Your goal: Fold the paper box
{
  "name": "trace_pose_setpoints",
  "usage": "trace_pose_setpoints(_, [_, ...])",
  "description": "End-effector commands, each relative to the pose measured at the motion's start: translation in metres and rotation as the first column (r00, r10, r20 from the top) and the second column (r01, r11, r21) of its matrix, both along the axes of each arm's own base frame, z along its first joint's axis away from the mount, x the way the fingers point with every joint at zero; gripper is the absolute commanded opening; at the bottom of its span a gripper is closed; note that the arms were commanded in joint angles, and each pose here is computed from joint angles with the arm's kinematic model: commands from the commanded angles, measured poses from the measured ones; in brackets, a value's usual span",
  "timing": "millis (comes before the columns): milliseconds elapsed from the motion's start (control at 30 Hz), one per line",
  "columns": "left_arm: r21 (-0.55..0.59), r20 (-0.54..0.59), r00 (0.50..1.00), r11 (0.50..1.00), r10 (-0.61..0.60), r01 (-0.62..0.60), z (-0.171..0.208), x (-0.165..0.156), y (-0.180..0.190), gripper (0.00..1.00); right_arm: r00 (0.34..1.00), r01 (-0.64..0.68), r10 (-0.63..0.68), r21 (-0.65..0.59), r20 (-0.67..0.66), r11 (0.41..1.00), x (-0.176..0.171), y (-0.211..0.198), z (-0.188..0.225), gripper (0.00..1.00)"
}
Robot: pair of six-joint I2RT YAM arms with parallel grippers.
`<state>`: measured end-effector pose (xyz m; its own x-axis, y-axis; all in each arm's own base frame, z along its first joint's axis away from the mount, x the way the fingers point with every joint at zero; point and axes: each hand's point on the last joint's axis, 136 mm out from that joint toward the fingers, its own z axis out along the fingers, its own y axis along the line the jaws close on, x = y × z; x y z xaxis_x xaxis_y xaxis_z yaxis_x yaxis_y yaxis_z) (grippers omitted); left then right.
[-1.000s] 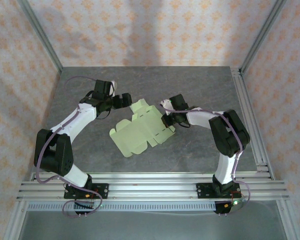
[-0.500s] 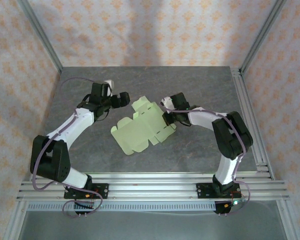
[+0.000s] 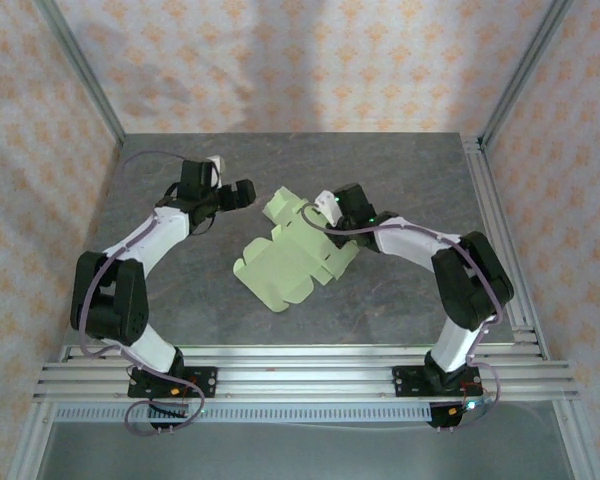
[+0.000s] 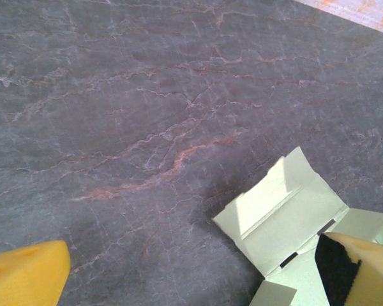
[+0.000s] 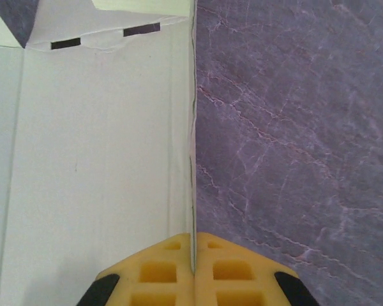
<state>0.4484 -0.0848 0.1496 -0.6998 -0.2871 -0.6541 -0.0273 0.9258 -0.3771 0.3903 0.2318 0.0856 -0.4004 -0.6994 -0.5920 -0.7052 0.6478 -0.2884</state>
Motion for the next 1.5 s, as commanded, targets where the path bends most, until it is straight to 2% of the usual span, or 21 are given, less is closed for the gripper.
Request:
trace_pose_setpoints(0, [-0.018,0.062,0.998,1.0,0.003,-0.002,0.017,0.019,0.002,1.0,0.986,0.024,-0.006,-0.11,0.164,0.994,0.013,-0.008,0.033,0.0])
trace_pose_setpoints(100, [-0.046,0.08,0.997,0.999,0.02,-0.016,0.017,0.023,0.004,1.0,0.971,0.048,-0.016,-0.126,0.237,0.991,0.014,-0.007,0.044,0.0])
trace_pose_setpoints(200, [-0.06,0.098,0.995,0.998,0.037,-0.031,0.019,0.025,0.008,1.0,0.941,0.055,0.029,-0.236,0.336,0.97,0.012,-0.006,0.045,0.0])
trace_pose_setpoints(267, [-0.065,0.112,0.993,0.997,0.038,-0.031,0.02,0.026,0.009,1.0,0.936,0.052,0.06,-0.308,0.346,0.95,0.01,-0.006,0.039,0.0])
trace_pose_setpoints(367, [-0.066,0.136,0.99,0.997,0.036,-0.027,0.025,0.027,0.009,1.0,0.939,0.044,0.067,-0.311,0.338,0.949,0.007,-0.001,0.043,0.0])
trace_pose_setpoints(467, [-0.037,0.173,0.985,0.999,0.017,-0.01,0.029,0.028,0.009,1.0,0.928,0.025,0.093,-0.311,0.361,0.95,0.005,0.003,0.05,0.0])
trace_pose_setpoints(567, [0.06,0.181,0.983,0.998,0.007,-0.018,0.025,0.032,0.019,1.0,0.906,0.023,0.14,-0.377,0.4,0.926,0.005,0.0,0.052,0.0])
trace_pose_setpoints(700, [0.198,0.118,0.992,0.98,-0.046,0.022,0.007,0.035,0.027,1.0,0.872,0.011,0.176,-0.379,0.457,0.926,0.004,0.001,0.061,0.0])
trace_pose_setpoints(833, [0.242,0.06,0.99,0.964,-0.127,0.11,-0.008,0.04,0.021,0.99,0.861,-0.025,0.212,-0.377,0.463,0.926,0.001,0.005,0.066,0.0])
trace_pose_setpoints(967, [0.212,-0.001,0.975,0.952,-0.224,0.219,-0.023,0.053,0.004,0.96,0.852,-0.038,0.243,-0.407,0.464,0.912,0.0,0.004,0.063,0.0])
trace_pose_setpoints(1100, [0.154,-0.069,0.949,0.936,-0.308,0.315,-0.045,0.061,-0.012,0.74,0.844,-0.042,0.26,-0.426,0.469,0.904,-0.001,0.003,0.062,0.0])
trace_pose_setpoints(1133, [0.138,-0.083,0.941,0.931,-0.328,0.337,-0.049,0.063,-0.016,0.73,0.843,-0.047,0.263,-0.424,0.469,0.905,-0.002,0.003,0.063,0.0])
trace_pose_setpoints(1233, [0.109,-0.139,0.925,0.923,-0.353,0.369,-0.06,0.069,-0.02,0.72,0.839,-0.059,0.284,-0.441,0.465,0.896,-0.002,0.004,0.061,0.0])
trace_pose_setpoints(1467, [0.064,-0.202,0.912,0.924,-0.358,0.377,-0.07,0.073,-0.025,0.72,0.787,0.01,0.352,-0.58,0.507,0.814,0.007,-0.003,0.047,0.0])
